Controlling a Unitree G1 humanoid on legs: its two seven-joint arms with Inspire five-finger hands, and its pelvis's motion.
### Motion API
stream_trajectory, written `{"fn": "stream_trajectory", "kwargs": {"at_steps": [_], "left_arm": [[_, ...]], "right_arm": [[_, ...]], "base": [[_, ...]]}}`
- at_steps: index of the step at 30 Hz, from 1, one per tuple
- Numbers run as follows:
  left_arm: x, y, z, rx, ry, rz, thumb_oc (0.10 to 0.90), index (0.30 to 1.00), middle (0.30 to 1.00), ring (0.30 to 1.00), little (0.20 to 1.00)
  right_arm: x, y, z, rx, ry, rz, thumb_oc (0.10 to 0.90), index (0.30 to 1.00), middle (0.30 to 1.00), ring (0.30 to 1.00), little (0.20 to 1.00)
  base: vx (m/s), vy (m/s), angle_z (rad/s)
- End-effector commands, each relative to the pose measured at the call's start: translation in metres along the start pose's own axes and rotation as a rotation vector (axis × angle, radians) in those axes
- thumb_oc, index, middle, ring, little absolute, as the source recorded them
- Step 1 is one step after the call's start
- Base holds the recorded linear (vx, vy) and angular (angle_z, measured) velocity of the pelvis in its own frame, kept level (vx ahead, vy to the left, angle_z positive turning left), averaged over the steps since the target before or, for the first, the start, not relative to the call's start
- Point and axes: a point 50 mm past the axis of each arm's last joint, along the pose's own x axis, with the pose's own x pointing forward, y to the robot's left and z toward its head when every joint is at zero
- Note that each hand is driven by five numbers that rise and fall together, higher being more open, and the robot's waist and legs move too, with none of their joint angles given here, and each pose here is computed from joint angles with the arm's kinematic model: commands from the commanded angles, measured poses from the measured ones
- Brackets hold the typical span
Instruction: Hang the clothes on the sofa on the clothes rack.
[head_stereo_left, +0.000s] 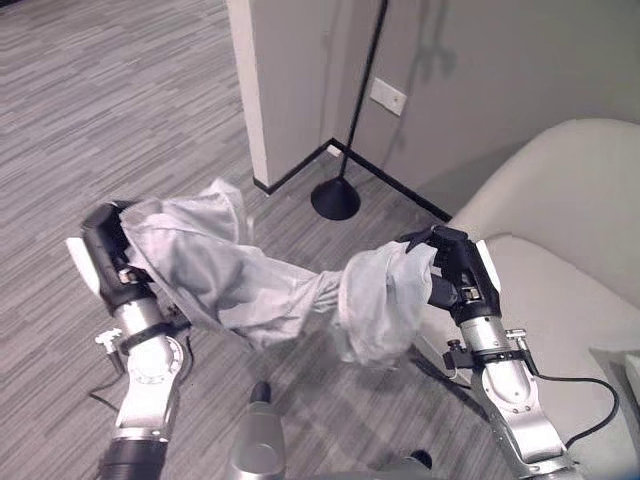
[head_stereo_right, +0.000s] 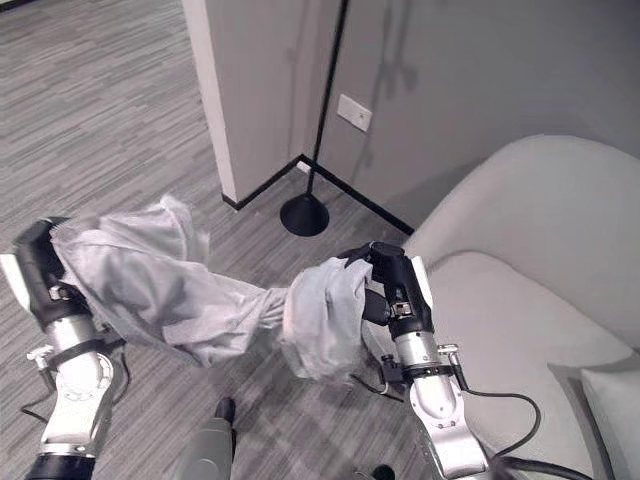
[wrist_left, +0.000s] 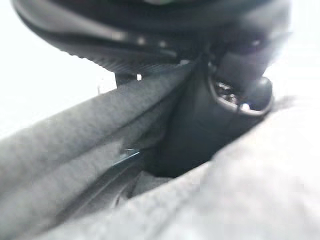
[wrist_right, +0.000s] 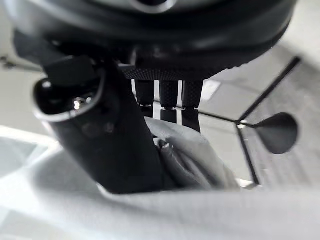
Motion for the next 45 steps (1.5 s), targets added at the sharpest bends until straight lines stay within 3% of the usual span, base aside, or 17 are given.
{"fn": "stream_trajectory", "kwargs": {"at_steps": [1, 5, 13, 21, 28, 35, 42, 45], "left_arm": [[0.007, 0.007, 0.042, -0.051, -0.240, -0.018, 0.400, 0.300, 0.300, 0.300, 0.300], [0.003, 0.012, 0.032, -0.058, -0.167, -0.018, 0.400, 0.300, 0.300, 0.300, 0.300], [-0.012, -0.019, 0.022, -0.090, -0.104, -0.174, 0.400, 0.300, 0.300, 0.300, 0.300], [0.002, -0.006, 0.033, -0.057, -0.206, -0.055, 0.400, 0.300, 0.300, 0.300, 0.300], [0.008, 0.024, 0.031, 0.040, -0.234, 0.149, 0.400, 0.300, 0.300, 0.300, 0.300], [0.017, 0.030, 0.035, 0.152, -0.306, 0.197, 0.400, 0.300, 0.300, 0.300, 0.300], [0.011, 0.024, 0.036, 0.125, -0.299, 0.140, 0.400, 0.300, 0.300, 0.300, 0.300], [0.004, 0.007, 0.026, 0.174, -0.257, -0.048, 0.400, 0.300, 0.300, 0.300, 0.300]], "right_arm": [[0.015, -0.032, 0.052, -0.054, -0.317, -0.135, 0.400, 0.300, 0.300, 0.300, 0.300], [0.010, -0.043, 0.046, -0.074, -0.285, -0.184, 0.400, 0.300, 0.300, 0.300, 0.300], [0.006, -0.044, 0.043, -0.030, -0.277, -0.210, 0.400, 0.300, 0.300, 0.300, 0.300], [0.018, -0.044, 0.039, -0.176, -0.269, -0.173, 0.400, 0.300, 0.300, 0.300, 0.300], [0.014, -0.078, 0.043, -0.536, -0.259, -0.309, 0.400, 0.300, 0.300, 0.300, 0.300], [0.029, -0.093, 0.058, -0.549, -0.346, -0.496, 0.400, 0.300, 0.300, 0.300, 0.300], [0.023, -0.096, 0.055, -0.557, -0.319, -0.516, 0.400, 0.300, 0.300, 0.300, 0.300], [0.009, -0.082, 0.029, -0.539, -0.187, -0.513, 0.400, 0.300, 0.300, 0.300, 0.300]], "base": [[0.08, 0.193, 0.24], [0.19, 0.217, 0.02], [0.34, 0.080, 0.50], [0.25, 0.004, -0.01], [0.22, 0.174, 0.18], [0.28, 0.297, -0.53], [0.09, 0.249, -0.49], [0.42, 1.055, -0.20]]}}
